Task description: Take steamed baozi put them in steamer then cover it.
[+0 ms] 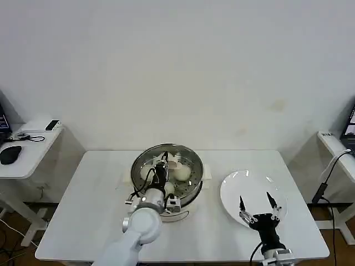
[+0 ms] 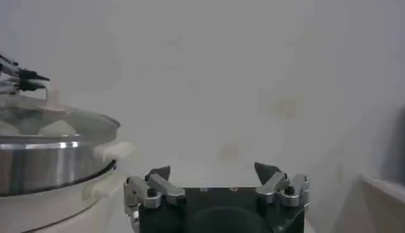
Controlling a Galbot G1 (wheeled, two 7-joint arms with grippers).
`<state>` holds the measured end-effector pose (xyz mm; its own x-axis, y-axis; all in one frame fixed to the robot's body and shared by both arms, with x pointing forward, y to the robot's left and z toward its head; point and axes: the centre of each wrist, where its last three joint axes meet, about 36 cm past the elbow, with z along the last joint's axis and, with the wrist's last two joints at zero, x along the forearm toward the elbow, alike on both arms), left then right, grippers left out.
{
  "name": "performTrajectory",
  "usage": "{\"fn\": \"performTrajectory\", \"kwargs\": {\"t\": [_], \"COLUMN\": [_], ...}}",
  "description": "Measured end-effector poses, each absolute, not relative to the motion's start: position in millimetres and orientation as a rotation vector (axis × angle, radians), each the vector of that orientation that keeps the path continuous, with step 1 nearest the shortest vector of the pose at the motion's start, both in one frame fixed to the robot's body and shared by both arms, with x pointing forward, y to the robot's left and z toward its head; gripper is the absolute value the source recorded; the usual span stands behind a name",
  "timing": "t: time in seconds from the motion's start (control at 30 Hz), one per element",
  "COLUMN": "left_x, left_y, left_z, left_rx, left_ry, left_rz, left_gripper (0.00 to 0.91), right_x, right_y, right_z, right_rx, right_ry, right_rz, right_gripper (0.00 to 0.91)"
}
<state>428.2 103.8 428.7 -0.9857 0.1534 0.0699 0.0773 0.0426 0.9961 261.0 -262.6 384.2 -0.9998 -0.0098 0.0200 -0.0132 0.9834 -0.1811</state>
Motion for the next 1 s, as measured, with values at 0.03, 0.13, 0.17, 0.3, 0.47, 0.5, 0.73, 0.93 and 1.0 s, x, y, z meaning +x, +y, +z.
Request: {"fn": "performTrajectory", "kwargs": {"t": [0.03, 0.13, 0.17, 0.3, 0.47, 0.5, 0.73, 0.93, 1.0], "left_x": [428, 426, 425, 421, 410, 408, 388, 369, 363], "left_y": [104, 106, 107, 112, 120, 122, 133, 143, 148], "left_z": [429, 430, 431, 433, 436, 436, 440, 446, 446], "left_rx": [0.248, 0.243, 0.241, 0.234, 0.222, 0.221, 0.223, 0.216, 0.205], "left_ry": [2.229, 2.233, 2.234, 2.232, 2.218, 2.216, 2.209, 2.257, 2.295], "left_rz": [2.12, 2.117, 2.116, 2.108, 2.101, 2.099, 2.081, 2.01, 1.966], "left_gripper": [0.907, 0.907, 0.907, 0.907, 0.907, 0.907, 0.907, 0.907, 0.907], "right_x": [262, 262, 262, 262, 261, 261, 261, 260, 260], "right_y": [-262, -261, -261, -260, -260, -260, -261, -266, -269], "right_z": [384, 384, 384, 384, 384, 384, 383, 379, 377], "right_rx": [0.02, 0.025, 0.026, 0.03, 0.034, 0.035, 0.036, 0.03, 0.03], "right_ry": [-3.11, -3.109, -3.109, -3.108, -3.107, -3.107, -3.101, -3.082, -3.078], "right_rz": [0.283, 0.281, 0.281, 0.281, 0.282, 0.282, 0.279, 0.271, 0.264], "right_gripper": [0.907, 0.907, 0.907, 0.907, 0.907, 0.907, 0.907, 0.907, 0.907]}}
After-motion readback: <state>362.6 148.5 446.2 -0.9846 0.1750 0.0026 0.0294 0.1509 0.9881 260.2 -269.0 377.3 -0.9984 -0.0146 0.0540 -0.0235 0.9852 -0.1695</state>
